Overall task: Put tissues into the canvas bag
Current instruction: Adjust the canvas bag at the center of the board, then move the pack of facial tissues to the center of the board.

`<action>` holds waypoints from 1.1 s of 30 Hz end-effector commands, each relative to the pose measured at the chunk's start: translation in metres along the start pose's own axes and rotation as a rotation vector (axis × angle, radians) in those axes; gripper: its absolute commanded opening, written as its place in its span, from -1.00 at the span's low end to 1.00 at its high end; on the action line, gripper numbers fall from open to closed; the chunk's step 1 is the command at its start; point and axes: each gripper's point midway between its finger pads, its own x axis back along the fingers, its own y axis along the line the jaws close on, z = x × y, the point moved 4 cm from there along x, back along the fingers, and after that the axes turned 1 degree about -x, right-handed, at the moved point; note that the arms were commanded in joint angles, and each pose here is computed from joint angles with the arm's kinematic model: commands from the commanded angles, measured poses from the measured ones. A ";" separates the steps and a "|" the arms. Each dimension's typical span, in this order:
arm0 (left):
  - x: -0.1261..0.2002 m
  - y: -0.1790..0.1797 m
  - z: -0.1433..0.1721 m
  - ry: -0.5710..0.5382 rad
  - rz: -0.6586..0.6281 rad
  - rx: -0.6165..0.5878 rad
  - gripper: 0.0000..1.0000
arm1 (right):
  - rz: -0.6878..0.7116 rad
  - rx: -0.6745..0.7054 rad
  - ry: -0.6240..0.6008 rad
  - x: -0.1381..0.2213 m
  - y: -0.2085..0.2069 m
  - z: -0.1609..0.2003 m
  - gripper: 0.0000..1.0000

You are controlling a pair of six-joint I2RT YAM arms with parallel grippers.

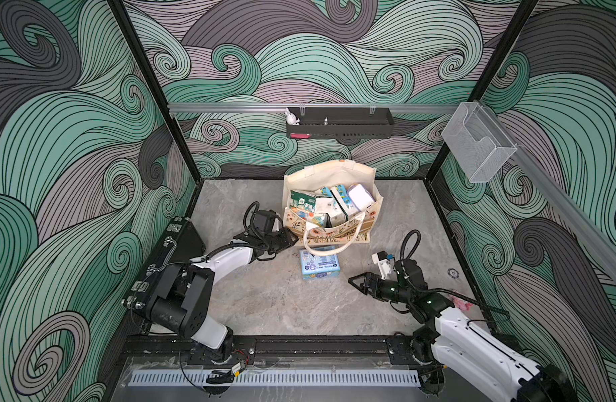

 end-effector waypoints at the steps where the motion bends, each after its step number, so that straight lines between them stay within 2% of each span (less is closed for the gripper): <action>1: -0.001 -0.014 -0.026 -0.065 0.028 -0.018 -0.14 | 0.002 0.011 0.020 0.002 -0.002 0.006 0.63; 7: -0.006 -0.015 -0.035 -0.067 0.028 -0.024 -0.14 | 0.013 0.017 0.029 -0.001 -0.005 0.005 0.64; 10: -0.007 -0.015 -0.029 -0.039 0.051 -0.014 -0.10 | 0.004 0.025 0.049 -0.004 0.001 0.002 0.64; 19: 0.000 0.001 0.022 0.078 0.128 0.033 -0.08 | -0.006 0.126 0.101 -0.016 0.012 -0.019 0.67; 25: 0.008 0.010 0.053 0.147 0.153 0.033 -0.05 | -0.027 0.108 0.111 -0.038 0.006 -0.032 0.67; 33: 0.022 0.007 0.071 0.202 0.213 0.040 -0.04 | -0.036 0.032 0.026 -0.059 -0.003 -0.056 0.38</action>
